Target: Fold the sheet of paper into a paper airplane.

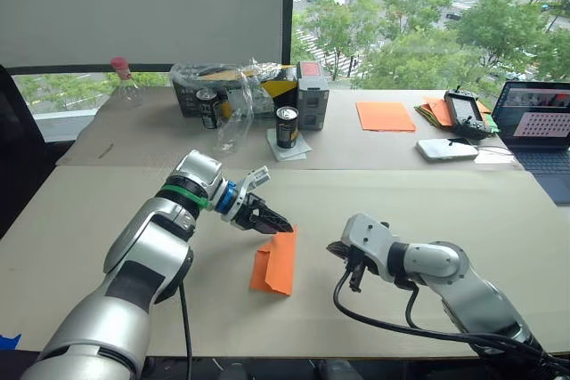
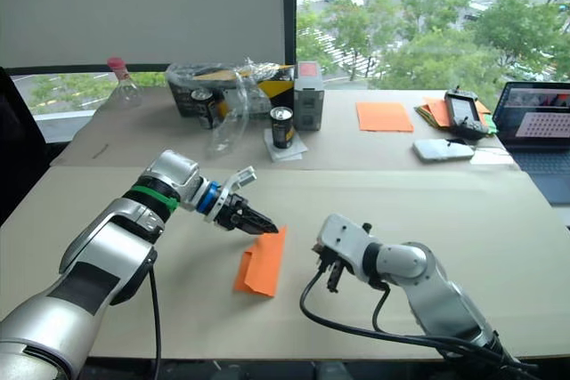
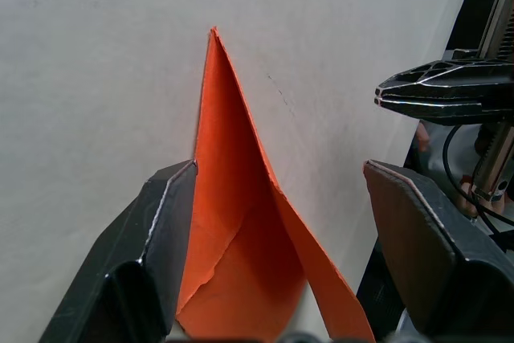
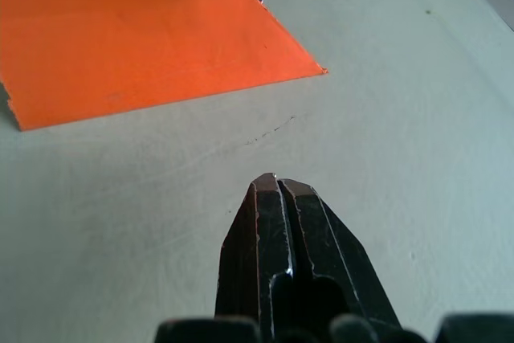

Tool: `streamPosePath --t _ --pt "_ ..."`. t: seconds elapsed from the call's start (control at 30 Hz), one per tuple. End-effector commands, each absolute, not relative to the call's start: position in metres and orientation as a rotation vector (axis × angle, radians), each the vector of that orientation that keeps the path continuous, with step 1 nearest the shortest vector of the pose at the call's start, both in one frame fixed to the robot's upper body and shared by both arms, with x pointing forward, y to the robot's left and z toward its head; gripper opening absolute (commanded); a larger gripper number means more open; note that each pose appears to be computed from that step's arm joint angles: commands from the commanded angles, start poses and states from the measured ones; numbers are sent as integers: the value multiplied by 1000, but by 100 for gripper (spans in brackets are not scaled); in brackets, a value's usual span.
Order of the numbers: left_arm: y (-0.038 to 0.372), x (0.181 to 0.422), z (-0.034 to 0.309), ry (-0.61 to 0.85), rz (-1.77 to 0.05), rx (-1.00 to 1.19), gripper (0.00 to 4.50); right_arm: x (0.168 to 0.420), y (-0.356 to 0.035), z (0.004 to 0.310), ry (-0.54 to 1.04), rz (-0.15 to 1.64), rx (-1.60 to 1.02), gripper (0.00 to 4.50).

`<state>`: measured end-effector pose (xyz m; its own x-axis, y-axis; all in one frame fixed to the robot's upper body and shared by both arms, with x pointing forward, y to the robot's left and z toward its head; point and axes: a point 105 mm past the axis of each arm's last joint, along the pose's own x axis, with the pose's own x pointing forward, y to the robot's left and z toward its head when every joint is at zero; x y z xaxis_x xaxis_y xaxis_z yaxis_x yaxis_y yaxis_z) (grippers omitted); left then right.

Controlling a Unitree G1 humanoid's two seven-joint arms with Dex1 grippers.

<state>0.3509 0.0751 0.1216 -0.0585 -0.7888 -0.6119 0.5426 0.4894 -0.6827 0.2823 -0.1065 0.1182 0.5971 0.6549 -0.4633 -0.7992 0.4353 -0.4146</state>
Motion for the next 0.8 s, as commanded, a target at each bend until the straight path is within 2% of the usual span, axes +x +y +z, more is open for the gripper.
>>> streamPosePath --t 0.03,0.27,0.4,0.6,0.7,0.8 --pt "66 350 132 1195 -1169 -237 237 282 -109 129 211 886 -670 0" --pt "65 344 124 1239 -1174 -232 2 285 -107 130 209 878 -667 0" --pt "68 348 130 1201 -1150 -295 2 287 -105 135 194 871 -636 0" --pt "84 368 160 1090 -929 -630 2 293 -107 149 161 847 -641 0" --pt "95 374 160 1070 -818 -737 2 295 -110 149 163 836 -645 0" --pt "99 371 152 1114 -740 -829 2 297 -109 147 164 840 -646 0"
